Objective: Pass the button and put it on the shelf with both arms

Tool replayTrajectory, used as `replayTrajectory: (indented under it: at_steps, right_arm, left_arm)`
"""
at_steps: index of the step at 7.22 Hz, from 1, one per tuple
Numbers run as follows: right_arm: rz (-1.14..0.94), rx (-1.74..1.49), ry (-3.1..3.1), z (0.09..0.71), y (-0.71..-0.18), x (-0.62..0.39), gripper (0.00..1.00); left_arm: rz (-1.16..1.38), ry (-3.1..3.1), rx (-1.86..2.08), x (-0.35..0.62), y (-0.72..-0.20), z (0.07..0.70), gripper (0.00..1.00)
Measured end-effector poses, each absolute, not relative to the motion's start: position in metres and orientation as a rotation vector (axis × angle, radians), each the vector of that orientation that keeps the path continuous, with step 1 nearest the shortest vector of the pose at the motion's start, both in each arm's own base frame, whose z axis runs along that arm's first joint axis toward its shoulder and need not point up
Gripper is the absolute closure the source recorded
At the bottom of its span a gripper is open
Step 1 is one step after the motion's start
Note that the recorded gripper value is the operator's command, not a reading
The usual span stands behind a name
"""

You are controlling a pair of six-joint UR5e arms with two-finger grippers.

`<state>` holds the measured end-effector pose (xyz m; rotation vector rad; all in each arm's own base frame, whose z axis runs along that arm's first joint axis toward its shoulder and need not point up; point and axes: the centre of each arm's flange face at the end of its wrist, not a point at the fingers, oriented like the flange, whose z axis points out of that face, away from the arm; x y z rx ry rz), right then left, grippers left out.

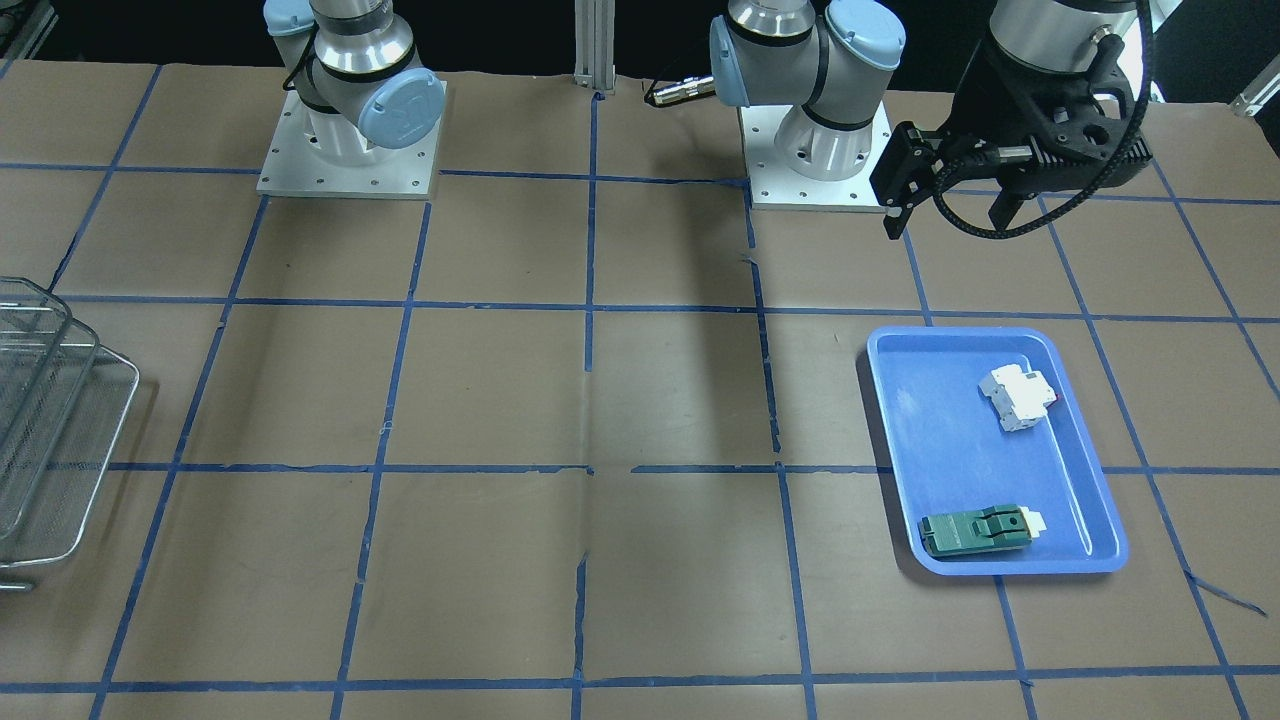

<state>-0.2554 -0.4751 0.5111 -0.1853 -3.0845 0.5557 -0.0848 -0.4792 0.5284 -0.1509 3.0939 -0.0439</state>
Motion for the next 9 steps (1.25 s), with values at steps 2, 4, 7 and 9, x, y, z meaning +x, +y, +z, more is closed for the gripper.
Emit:
replayTrajectory:
  at_steps: [2, 4, 7, 9]
  right_arm:
    - [0.5, -0.121, -3.141, 0.534, -0.461, -0.206, 0.0]
    - [0.444, 0.115, -3.197, 0.553, -0.464, -0.109, 0.0]
    - [0.322, 0.182, -3.287, 0.559, -0.465, 0.037, 0.0]
    - [0.203, 0.008, -3.279, 0.55, -0.456, 0.108, 0.0]
  left_arm:
    - [-0.048, 3.094, -0.152, -0.085, -0.479, 0.529, 0.0]
    - [-0.059, 3.094, -0.156, -0.083, -0.479, 0.533, 0.0]
    - [-0.098, 3.156, -0.229, -0.055, -0.488, 0.544, 0.0]
    - [-0.063, 3.212, -0.24, -0.044, -0.495, 0.532, 0.0]
